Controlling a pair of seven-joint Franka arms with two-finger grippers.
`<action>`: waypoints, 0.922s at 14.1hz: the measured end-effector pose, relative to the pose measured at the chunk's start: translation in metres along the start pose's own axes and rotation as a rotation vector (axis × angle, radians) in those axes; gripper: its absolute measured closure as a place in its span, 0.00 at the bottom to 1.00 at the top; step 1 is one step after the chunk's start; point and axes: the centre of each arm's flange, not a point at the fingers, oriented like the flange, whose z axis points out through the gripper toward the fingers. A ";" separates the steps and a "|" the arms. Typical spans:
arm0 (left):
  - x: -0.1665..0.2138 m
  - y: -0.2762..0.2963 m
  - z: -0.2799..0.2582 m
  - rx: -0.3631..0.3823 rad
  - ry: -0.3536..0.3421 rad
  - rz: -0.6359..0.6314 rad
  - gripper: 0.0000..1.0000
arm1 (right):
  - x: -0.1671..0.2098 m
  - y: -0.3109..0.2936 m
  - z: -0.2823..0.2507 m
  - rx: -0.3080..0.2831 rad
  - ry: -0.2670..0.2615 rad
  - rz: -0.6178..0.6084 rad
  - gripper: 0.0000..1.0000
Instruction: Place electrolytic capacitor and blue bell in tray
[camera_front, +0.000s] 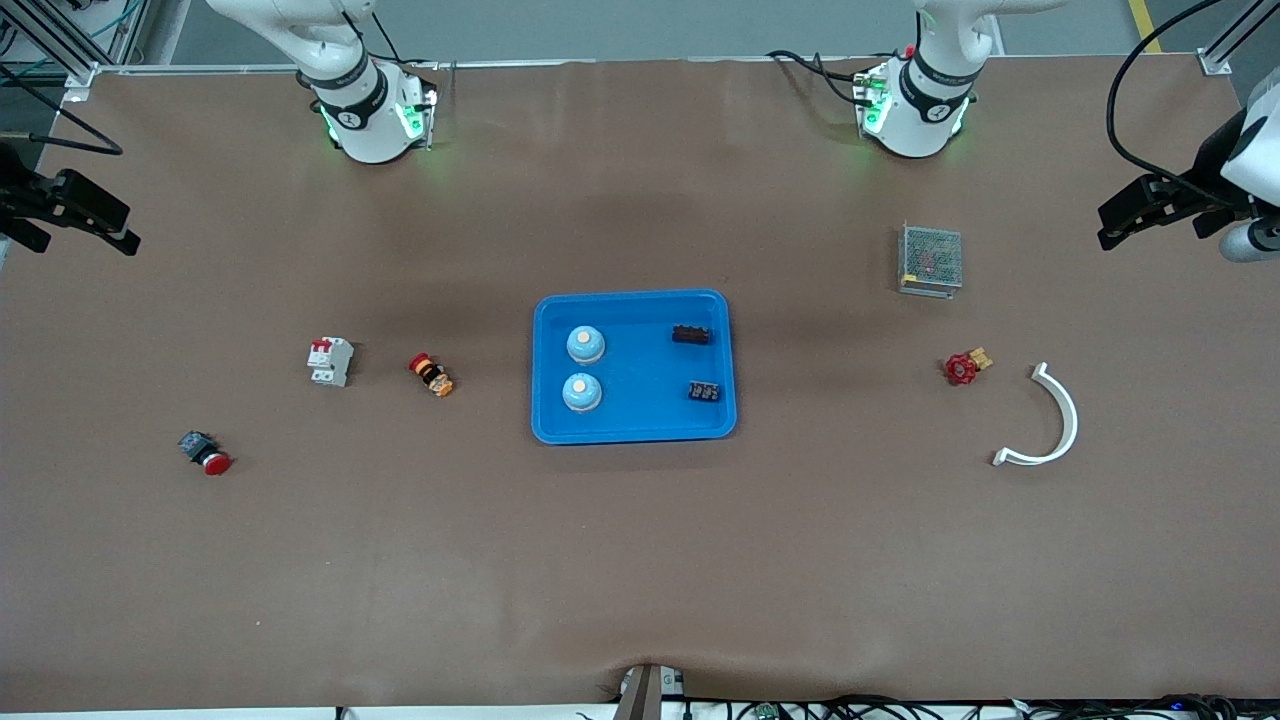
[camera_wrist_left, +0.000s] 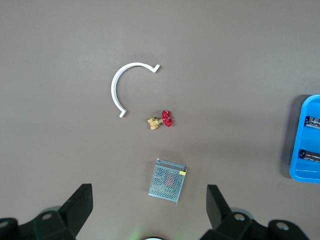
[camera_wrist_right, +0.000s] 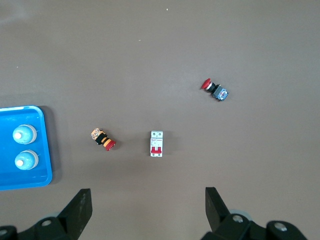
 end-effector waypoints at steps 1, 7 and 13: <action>0.000 0.000 0.000 0.000 0.000 0.000 0.00 | 0.000 0.000 0.000 0.000 0.002 0.000 0.00; 0.000 0.001 0.000 0.000 0.000 0.001 0.00 | 0.001 0.000 -0.001 0.000 0.009 0.000 0.00; 0.000 0.001 -0.001 0.000 0.002 0.002 0.00 | 0.002 0.000 -0.001 0.000 0.015 0.000 0.00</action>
